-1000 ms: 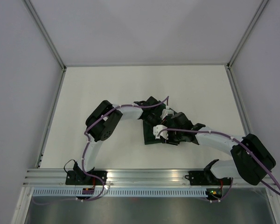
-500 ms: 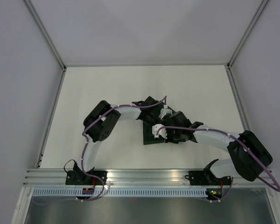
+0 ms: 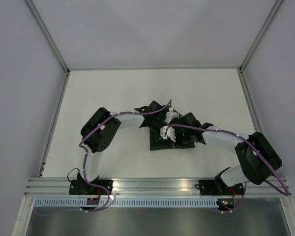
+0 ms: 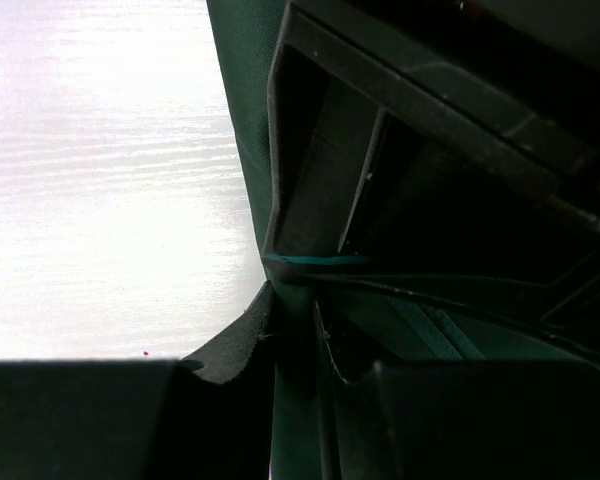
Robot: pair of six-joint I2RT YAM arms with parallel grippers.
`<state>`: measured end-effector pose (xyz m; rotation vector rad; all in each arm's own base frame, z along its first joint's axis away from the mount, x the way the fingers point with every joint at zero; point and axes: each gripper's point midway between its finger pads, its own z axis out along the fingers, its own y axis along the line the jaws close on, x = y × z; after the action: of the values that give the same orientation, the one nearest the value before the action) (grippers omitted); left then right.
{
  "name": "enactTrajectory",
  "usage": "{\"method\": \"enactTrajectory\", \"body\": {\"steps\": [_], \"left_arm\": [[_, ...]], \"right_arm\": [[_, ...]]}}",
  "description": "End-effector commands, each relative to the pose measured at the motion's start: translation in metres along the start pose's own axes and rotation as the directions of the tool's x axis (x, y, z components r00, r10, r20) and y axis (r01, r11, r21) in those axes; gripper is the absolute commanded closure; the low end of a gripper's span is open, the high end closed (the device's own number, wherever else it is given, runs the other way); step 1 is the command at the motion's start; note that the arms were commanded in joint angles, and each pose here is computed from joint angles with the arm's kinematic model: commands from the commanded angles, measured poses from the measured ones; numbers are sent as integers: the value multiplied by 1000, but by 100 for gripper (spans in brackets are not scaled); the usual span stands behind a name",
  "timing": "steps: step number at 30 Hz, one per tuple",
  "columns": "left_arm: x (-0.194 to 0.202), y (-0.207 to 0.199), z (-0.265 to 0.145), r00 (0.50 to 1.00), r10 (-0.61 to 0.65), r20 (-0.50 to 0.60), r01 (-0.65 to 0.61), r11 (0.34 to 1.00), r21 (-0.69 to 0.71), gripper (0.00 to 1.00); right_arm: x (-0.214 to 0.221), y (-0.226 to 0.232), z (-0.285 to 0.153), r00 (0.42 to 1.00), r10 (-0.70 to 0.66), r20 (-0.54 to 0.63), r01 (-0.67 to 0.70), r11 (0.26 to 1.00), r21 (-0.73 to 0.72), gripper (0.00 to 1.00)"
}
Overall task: Fold the napkin, place the utensils inside, and roll it up
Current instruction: Roll the napkin with the utensil
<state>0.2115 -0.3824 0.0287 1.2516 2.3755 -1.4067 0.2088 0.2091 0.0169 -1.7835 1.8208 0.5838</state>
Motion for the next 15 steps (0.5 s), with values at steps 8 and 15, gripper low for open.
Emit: {"method": "enactTrajectory", "body": {"steps": [8,15], "left_arm": [[-49,0,-52,966,68,248,-28,987,-160,75],[-61,5,-80,908,116,403,-2,962,-273,76]], "right_arm": [[12,13,-3,996,79,-31,-82,989,-119,89],[12,15,-7,988,157,-11,-155,962,-227,90]]}}
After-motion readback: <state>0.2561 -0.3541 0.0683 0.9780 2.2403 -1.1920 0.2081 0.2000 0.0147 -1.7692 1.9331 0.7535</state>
